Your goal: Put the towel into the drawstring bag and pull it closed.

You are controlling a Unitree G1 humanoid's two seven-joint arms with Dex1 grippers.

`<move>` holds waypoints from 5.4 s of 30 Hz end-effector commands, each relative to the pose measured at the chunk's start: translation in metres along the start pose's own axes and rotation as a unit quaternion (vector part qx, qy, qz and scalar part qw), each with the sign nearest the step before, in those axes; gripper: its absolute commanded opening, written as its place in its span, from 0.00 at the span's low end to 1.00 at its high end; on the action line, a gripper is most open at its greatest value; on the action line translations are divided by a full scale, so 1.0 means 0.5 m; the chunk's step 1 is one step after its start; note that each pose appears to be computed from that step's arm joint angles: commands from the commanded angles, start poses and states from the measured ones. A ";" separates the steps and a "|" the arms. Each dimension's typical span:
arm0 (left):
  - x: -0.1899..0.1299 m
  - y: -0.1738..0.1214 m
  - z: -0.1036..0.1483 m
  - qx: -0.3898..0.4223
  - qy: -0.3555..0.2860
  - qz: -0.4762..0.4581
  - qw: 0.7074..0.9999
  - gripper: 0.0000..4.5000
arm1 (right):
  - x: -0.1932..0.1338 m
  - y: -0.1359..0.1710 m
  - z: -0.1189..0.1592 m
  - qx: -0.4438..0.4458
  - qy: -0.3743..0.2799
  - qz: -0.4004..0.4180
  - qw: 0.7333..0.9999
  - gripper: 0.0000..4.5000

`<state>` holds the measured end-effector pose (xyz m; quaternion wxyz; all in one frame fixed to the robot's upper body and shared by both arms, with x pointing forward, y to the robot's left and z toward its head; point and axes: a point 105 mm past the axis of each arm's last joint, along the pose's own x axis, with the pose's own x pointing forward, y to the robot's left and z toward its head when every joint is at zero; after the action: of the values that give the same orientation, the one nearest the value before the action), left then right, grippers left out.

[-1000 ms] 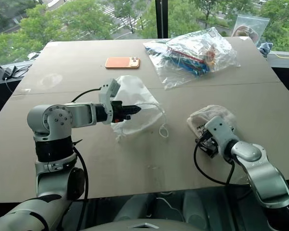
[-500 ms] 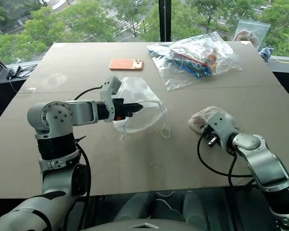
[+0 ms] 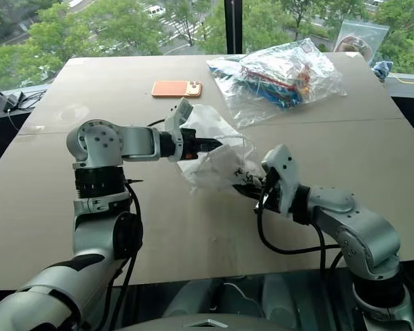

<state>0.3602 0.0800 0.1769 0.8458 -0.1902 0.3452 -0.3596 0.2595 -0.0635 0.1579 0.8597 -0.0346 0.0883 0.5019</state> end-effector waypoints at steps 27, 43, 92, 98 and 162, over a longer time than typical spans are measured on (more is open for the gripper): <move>-0.041 -0.042 -0.046 0.098 0.029 -0.038 0.994 0.00 | 0.217 -0.042 -0.027 0.102 0.033 -0.047 0.993 0.01; -0.111 0.033 -0.047 0.078 -0.004 0.033 0.996 0.00 | 0.286 -0.072 0.018 0.266 -0.121 -0.008 0.956 0.01; -0.122 -0.112 -0.022 -0.013 -0.011 -0.192 0.981 0.00 | 0.280 0.017 0.071 0.252 -0.143 0.088 0.953 0.01; -0.119 -0.084 -0.043 -0.033 -0.007 -0.167 0.985 0.00 | 0.281 0.026 0.094 0.180 -0.179 0.098 0.962 0.01; -0.120 -0.017 0.021 0.062 -0.037 -0.068 0.995 0.00 | 0.099 -0.077 0.024 0.042 -0.023 0.055 0.997 0.01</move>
<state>0.3351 0.1175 0.2030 0.8351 -0.1786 0.3046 -0.4218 0.3213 -0.0359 0.1430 0.8403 0.0070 0.1245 0.5275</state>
